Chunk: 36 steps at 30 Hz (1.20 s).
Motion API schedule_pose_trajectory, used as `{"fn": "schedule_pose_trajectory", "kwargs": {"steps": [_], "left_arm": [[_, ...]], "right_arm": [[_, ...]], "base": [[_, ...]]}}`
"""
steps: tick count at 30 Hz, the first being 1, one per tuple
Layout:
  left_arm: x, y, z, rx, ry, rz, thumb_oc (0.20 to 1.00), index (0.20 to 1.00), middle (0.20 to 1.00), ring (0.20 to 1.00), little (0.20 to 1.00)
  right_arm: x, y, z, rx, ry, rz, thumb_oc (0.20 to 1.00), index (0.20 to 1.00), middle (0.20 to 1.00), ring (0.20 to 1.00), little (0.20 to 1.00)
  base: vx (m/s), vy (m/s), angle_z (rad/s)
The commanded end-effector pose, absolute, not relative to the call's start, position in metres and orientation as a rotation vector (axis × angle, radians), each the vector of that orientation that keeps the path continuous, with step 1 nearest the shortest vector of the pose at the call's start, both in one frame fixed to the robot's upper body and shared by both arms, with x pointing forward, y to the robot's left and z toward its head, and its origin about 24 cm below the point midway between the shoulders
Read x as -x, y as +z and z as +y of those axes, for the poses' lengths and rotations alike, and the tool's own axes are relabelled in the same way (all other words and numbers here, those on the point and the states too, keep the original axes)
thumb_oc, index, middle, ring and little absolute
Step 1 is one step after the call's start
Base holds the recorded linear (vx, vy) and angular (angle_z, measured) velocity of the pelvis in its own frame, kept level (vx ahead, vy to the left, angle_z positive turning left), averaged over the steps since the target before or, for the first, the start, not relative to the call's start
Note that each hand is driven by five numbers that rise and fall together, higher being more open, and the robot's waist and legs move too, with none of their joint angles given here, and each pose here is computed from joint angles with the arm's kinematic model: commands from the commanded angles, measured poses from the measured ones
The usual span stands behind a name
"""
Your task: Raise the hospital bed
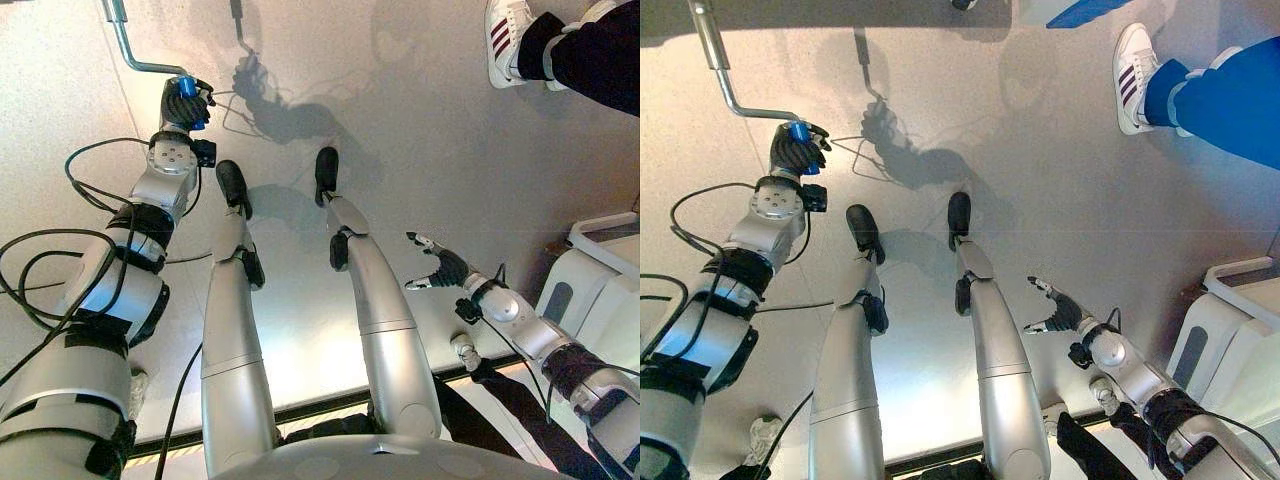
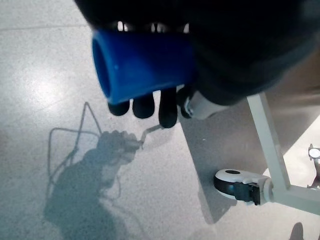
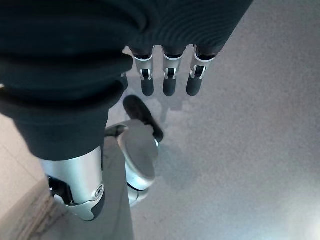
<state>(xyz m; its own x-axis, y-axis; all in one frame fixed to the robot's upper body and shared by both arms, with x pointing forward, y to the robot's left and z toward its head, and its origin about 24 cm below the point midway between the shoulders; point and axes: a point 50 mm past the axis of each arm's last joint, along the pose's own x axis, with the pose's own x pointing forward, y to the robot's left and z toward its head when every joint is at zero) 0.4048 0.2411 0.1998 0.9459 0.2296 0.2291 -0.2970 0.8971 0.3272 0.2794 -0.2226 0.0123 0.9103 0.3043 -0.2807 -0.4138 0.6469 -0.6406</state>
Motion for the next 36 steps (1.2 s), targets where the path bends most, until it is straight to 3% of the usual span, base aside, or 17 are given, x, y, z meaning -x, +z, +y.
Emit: {"fn": "schedule_pose_trajectory", "kwargs": {"steps": [1, 31, 36], "left_arm": [[-0.409, 0.198, 0.224, -0.381, 0.239, -0.206, 1.000, 1.000, 1.000, 1.000, 1.000], [-0.406, 0.176, 0.231, -0.385, 0.270, -0.132, 1.000, 1.000, 1.000, 1.000, 1.000], [-0.391, 0.126, 0.237, -0.390, 0.232, -0.008, 1.000, 1.000, 1.000, 1.000, 1.000]], "right_arm": [[-0.270, 0.001, -0.227, 0.762, 0.418, 0.208, 1.000, 1.000, 1.000, 1.000, 1.000], [-0.269, -0.003, -0.223, 0.755, 0.426, 0.218, 1.000, 1.000, 1.000, 1.000, 1.000], [-0.270, -0.005, -0.220, 0.740, 0.419, 0.224, 1.000, 1.000, 1.000, 1.000, 1.000]], "base": [[0.00, 0.000, 0.00], [0.00, 0.000, 0.00], [0.00, 0.000, 0.00]]}}
